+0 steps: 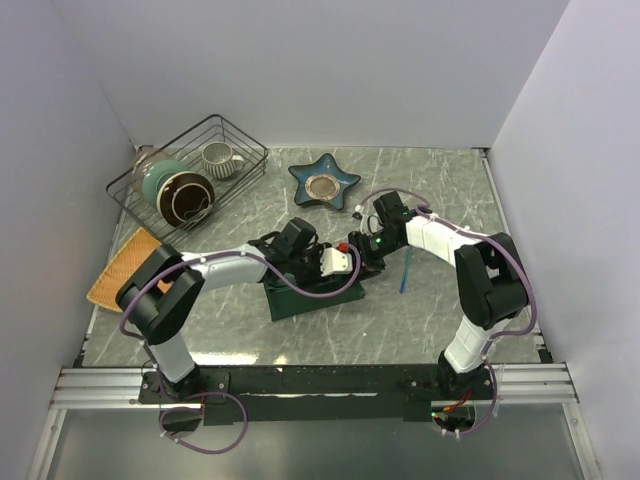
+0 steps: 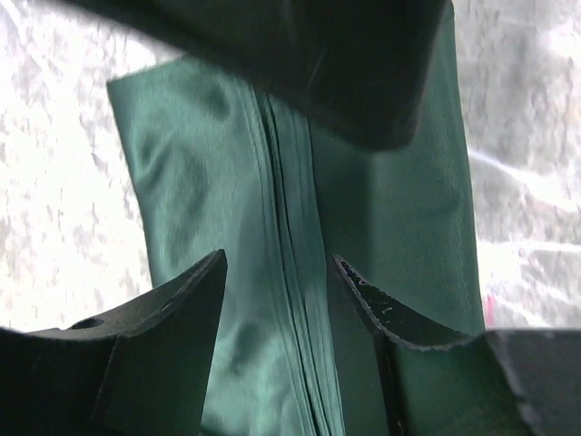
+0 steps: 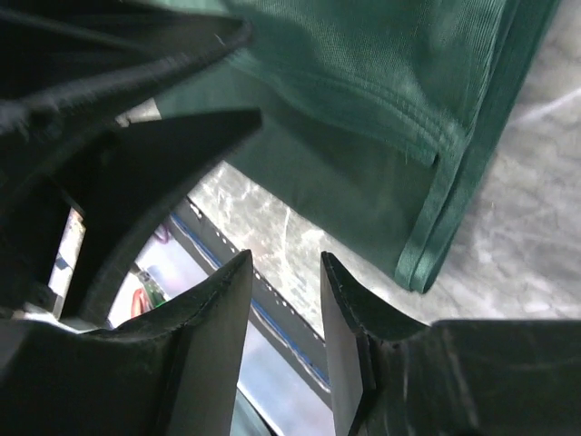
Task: Fold the napkin into a case and place the utensils inside
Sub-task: Smooth out the 2/3-rectangle-folded napkin at the center of the board.
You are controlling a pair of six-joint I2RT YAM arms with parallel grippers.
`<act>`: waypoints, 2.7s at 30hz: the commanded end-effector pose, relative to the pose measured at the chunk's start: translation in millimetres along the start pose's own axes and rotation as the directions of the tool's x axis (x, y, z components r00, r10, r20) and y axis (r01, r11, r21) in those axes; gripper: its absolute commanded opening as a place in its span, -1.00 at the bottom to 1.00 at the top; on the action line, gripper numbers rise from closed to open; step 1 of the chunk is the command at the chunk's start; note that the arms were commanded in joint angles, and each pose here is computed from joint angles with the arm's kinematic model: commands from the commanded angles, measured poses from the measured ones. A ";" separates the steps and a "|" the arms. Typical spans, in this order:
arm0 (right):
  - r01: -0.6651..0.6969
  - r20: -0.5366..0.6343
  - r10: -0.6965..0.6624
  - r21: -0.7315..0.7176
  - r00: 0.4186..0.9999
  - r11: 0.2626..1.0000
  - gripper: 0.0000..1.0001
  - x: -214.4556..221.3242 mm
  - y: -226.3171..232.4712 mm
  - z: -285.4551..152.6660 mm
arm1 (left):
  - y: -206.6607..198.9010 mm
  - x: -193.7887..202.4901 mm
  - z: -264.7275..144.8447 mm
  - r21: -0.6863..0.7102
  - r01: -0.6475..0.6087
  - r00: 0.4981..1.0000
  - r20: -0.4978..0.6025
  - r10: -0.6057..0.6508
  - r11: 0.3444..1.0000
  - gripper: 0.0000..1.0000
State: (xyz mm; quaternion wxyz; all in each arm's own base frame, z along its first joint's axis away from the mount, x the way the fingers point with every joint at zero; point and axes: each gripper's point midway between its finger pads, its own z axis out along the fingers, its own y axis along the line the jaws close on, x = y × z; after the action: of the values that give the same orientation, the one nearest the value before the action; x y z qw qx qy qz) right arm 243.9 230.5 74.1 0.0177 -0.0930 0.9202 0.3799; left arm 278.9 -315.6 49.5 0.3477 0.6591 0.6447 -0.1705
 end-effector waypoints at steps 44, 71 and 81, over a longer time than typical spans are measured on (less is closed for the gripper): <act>-0.084 -0.006 0.084 0.043 0.996 0.996 -0.61 -12.8 -25.3 12.9 | -1.5 -16.2 5.5 0.051 -0.062 0.997 0.057 0.059 0.997 0.30; 0.060 0.228 -0.054 -0.020 0.972 0.998 -0.30 -103.8 24.6 -1.0 | 27.2 87.7 -102.0 -0.166 0.677 0.724 -0.023 -0.690 0.717 -0.29; 0.004 0.152 -0.009 0.032 0.988 0.999 -0.29 -83.5 -9.4 36.6 | 10.5 130.9 -80.9 -0.166 0.633 0.733 -0.186 -0.654 0.756 -0.35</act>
State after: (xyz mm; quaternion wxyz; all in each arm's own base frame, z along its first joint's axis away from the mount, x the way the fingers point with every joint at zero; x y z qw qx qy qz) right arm 325.6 261.6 64.6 0.0881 -0.0646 0.9174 0.3827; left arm 286.9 -171.3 32.5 0.2334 0.3718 0.8777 -0.1919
